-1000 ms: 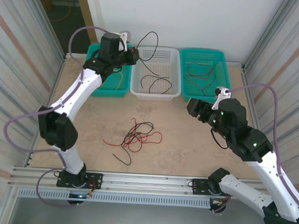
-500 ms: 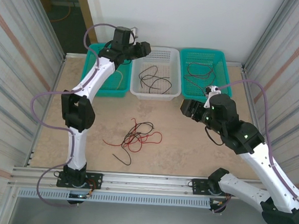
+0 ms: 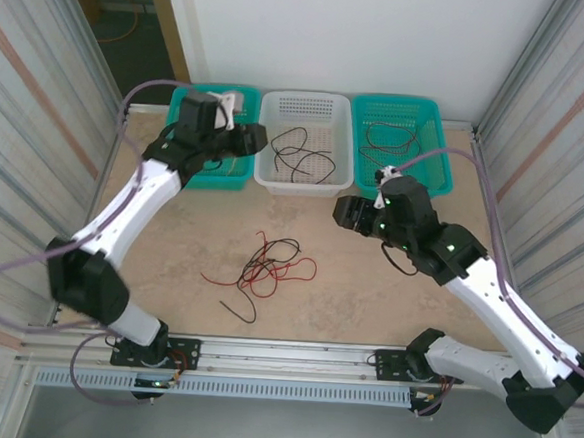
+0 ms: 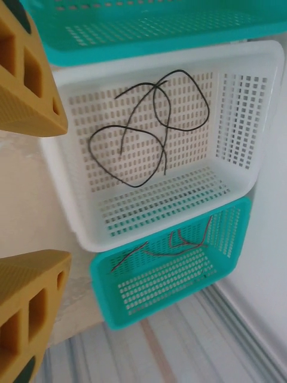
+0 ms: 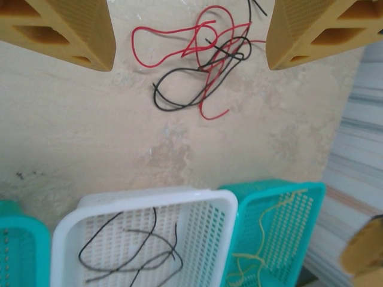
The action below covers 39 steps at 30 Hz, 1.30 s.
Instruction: Untangle the cables
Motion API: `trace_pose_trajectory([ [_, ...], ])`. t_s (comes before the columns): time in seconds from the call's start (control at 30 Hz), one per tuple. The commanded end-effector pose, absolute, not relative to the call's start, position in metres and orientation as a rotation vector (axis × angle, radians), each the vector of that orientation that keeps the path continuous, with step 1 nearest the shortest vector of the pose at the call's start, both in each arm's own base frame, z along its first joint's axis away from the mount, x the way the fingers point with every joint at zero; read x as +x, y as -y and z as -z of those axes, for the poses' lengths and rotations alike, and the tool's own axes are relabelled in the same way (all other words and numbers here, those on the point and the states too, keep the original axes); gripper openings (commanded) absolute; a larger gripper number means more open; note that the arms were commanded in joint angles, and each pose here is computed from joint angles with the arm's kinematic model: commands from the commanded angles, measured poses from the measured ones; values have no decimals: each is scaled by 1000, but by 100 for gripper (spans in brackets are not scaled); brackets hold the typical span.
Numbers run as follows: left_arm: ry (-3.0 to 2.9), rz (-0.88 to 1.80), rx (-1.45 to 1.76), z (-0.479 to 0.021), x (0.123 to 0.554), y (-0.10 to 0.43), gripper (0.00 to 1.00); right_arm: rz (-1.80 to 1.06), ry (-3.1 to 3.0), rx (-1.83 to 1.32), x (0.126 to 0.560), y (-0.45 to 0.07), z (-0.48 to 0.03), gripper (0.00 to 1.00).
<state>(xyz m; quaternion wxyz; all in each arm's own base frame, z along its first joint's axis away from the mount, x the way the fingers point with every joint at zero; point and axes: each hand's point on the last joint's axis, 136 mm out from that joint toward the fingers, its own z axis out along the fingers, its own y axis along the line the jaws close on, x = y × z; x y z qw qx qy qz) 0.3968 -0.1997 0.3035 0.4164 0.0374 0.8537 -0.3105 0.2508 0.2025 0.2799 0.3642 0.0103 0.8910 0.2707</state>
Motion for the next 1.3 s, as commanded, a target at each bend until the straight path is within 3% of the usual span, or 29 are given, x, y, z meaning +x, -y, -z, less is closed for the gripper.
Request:
trace_pose_trajectory([
  [0.0,-2190,770,175,-281,348,190,53,-725,-2336,-1,251,-223,-261,66],
  [0.27,-2482,833,280,-192,226,191,49,-778,-2493,-16,244,-270,-188,62],
  [0.43,-2619,820,366,-150,181,202,49,-745,-2560,-23,241,-283,-162,60],
  [0.53,-2669,805,376,-131,177,205,48,-741,-2571,-26,241,-286,-159,59],
  [0.7,-2807,702,321,-97,179,198,38,-735,-2569,-23,239,-283,-161,59],
  [1.1,-2824,477,180,-62,210,177,42,-744,-2535,3,237,-276,-167,59],
  [1.27,-2843,512,185,-52,216,185,34,-740,-2531,4,237,-274,-168,59],
])
